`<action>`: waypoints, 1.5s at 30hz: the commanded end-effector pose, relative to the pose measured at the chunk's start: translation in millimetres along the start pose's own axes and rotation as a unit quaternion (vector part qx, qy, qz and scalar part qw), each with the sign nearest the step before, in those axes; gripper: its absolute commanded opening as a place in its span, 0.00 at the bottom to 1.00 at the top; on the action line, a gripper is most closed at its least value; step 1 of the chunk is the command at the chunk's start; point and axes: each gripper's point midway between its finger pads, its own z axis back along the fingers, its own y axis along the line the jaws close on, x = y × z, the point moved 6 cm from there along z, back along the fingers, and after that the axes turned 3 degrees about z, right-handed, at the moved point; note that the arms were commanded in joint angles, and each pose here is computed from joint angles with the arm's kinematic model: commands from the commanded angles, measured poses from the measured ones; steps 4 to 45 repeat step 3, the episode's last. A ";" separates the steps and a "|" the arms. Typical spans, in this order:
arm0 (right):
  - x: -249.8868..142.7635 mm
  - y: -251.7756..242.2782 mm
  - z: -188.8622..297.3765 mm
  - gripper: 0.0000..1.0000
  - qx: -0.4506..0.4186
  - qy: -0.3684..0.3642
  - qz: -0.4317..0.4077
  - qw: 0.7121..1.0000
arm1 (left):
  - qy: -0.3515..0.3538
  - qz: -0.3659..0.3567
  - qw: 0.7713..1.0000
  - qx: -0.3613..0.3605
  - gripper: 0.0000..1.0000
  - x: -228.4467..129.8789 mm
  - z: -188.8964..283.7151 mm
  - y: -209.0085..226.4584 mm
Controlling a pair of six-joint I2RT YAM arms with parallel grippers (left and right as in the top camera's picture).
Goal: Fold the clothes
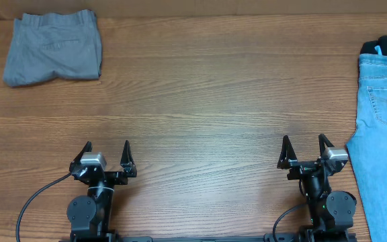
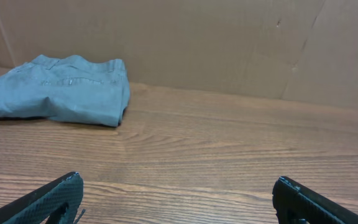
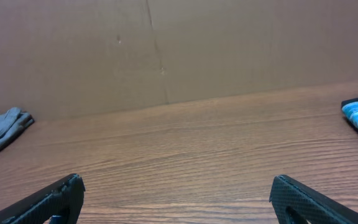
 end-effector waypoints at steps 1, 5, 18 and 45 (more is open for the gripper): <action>-1.4 -0.8 0.0 1.00 -0.004 -0.004 0.002 1.000 | -0.002 -0.014 1.000 0.002 1.00 -0.5 0.3 0.1; -1.4 -0.8 0.0 1.00 -0.004 -0.004 0.002 1.000 | -0.002 -0.014 1.000 0.002 1.00 -0.5 0.3 0.1; -1.4 -0.8 0.0 1.00 -0.004 -0.004 0.002 1.000 | -0.002 -0.014 1.000 0.002 1.00 -0.5 0.3 0.1; -1.4 -0.8 0.0 1.00 -0.004 -0.004 0.002 1.000 | -0.002 -0.014 1.000 0.002 1.00 -0.5 0.3 0.1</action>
